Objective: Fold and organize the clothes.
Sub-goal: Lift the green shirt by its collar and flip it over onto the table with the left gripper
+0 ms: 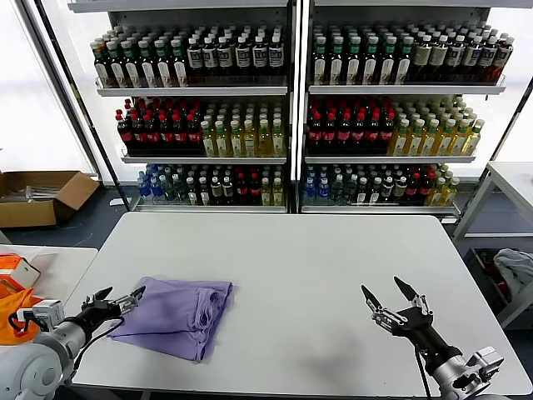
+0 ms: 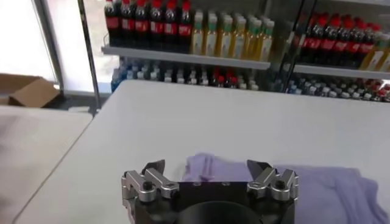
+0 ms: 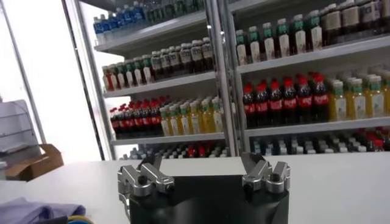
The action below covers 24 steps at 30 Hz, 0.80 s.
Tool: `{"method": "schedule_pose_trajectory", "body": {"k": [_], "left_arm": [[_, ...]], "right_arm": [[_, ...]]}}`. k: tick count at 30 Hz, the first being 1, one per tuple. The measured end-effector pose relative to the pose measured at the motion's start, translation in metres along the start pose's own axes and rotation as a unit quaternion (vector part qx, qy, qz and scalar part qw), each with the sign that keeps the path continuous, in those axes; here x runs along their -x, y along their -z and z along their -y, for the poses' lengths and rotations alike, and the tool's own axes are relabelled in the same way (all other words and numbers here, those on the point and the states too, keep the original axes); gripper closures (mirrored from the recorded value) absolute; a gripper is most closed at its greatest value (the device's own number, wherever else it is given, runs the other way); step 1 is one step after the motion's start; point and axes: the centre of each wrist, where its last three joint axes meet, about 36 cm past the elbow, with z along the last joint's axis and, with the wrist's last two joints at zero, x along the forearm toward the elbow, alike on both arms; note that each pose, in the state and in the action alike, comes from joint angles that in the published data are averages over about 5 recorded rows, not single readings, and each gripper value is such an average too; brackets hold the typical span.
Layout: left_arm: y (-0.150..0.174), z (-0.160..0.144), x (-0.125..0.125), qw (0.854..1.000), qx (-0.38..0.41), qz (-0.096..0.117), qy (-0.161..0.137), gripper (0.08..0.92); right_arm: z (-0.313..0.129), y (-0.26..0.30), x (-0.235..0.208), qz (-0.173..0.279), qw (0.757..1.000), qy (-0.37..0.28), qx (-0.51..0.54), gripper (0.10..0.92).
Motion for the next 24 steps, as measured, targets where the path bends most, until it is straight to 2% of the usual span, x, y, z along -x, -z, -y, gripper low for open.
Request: {"method": "schedule_pose_trajectory", "body": {"k": [9,15,24], "left_arm": [[-0.020,0.000,0.015,0.999,-0.030,-0.031,-0.021,0.198],[-0.032,0.000,0.020,0.998,-0.039,-0.046,-0.027,0.354],[-0.041,0.002,0.021,0.997,-0.054,-0.041,-0.028,0.614]], "right_arm": [[0.003,0.006,-0.002,0.005,1.000,-0.001,-0.006,0.200],[0.005,0.011,-0.004,0.008,1.000,0.001,-0.013,0.200],[0.004,0.012,-0.005,0.010,1.000,0.002,-0.014,0.200]]}}
